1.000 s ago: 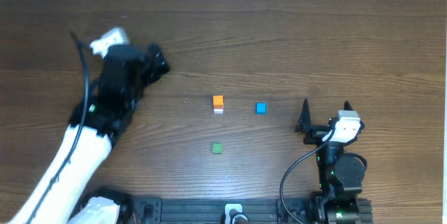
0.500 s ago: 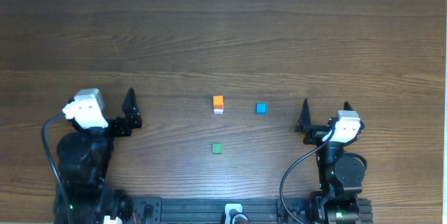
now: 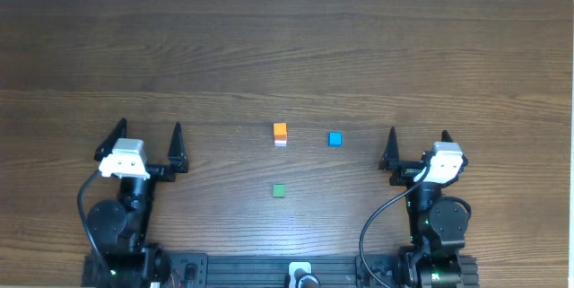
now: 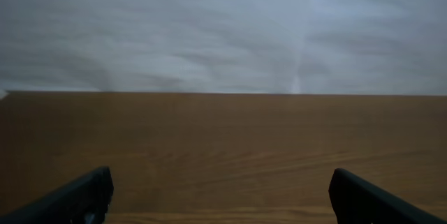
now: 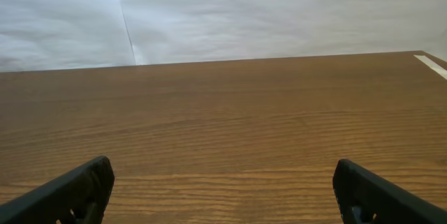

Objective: Stack Cubes

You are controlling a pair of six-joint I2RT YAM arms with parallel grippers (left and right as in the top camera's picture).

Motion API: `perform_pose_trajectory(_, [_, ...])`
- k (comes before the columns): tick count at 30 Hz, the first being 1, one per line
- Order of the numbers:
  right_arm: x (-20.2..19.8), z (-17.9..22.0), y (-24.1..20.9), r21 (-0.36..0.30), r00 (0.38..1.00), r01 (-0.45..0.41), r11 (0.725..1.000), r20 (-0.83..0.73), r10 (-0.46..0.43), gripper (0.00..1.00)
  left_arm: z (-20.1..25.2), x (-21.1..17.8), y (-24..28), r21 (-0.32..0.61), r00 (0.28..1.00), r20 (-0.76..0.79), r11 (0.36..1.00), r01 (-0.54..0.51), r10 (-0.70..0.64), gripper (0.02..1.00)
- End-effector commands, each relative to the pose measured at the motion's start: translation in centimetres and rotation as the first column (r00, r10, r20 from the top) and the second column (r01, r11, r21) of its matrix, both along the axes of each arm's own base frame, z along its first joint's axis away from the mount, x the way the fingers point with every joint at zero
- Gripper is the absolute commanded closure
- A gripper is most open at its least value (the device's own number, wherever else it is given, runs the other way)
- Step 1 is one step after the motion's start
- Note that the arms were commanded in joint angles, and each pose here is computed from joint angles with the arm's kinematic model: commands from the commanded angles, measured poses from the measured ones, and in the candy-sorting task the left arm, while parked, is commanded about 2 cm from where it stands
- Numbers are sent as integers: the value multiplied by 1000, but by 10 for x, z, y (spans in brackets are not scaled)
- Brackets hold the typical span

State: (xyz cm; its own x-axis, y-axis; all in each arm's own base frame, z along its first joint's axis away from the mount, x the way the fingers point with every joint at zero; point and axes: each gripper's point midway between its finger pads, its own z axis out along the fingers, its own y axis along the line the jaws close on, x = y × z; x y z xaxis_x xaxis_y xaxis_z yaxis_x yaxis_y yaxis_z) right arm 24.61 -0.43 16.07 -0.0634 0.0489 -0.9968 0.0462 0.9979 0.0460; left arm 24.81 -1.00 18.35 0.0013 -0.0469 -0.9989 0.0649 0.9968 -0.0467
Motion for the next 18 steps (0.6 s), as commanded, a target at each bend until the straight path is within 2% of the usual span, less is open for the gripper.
perform_pose_trajectory(1, [0, -2, 0, -1, 1000, -4, 1000, -1, 4, 7, -5, -1, 4, 18, 1000, 9, 1000, -11, 11, 20])
perform_pose_trajectory(7, [0, -2, 0, -1, 1000, -4, 1000, -1, 4, 7, -25, -2, 6, 13, 998, -69, 1000, -14, 14, 18])
perform_pose_trajectory(18, [0, -2, 0, -1, 1000, -3, 1000, -1, 3, 9, -24, -2, 6, 13, 998, -68, 1000, -13, 14, 18])
